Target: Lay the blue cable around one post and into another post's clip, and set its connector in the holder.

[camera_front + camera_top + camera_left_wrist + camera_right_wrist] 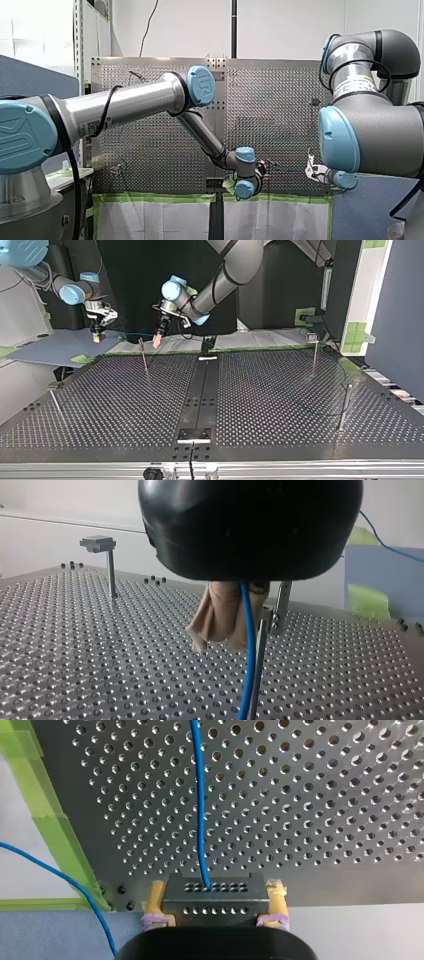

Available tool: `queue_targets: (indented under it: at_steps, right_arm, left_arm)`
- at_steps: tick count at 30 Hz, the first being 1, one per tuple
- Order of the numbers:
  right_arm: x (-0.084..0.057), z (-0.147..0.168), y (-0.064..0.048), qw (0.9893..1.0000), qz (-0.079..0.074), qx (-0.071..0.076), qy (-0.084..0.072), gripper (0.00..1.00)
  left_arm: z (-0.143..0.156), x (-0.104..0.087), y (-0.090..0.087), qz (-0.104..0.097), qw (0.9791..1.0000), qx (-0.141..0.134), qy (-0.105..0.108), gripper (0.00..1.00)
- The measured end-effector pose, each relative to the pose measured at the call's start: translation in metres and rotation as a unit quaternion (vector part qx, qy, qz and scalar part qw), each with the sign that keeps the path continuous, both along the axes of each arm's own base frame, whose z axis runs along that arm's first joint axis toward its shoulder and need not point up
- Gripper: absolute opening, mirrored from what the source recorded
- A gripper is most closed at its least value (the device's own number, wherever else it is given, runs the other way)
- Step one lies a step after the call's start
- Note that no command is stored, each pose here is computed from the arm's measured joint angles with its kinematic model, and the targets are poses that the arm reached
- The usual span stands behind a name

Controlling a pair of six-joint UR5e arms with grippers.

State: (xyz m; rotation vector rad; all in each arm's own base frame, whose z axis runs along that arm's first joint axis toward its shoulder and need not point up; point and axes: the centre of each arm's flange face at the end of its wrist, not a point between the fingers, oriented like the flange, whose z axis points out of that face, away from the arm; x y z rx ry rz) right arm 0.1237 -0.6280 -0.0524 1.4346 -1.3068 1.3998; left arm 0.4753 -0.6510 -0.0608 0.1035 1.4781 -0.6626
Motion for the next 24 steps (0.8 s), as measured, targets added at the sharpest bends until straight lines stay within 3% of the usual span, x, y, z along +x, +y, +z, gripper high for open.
queue_targets:
  at_steps: [24]
  right_arm:
    - [0.004, 0.008, -0.012, 1.0000, 0.006, -0.004, 0.006, 0.00]
  left_arm:
    - [0.002, 0.020, 0.010, -0.004, 0.9997, 0.022, -0.009, 0.00]
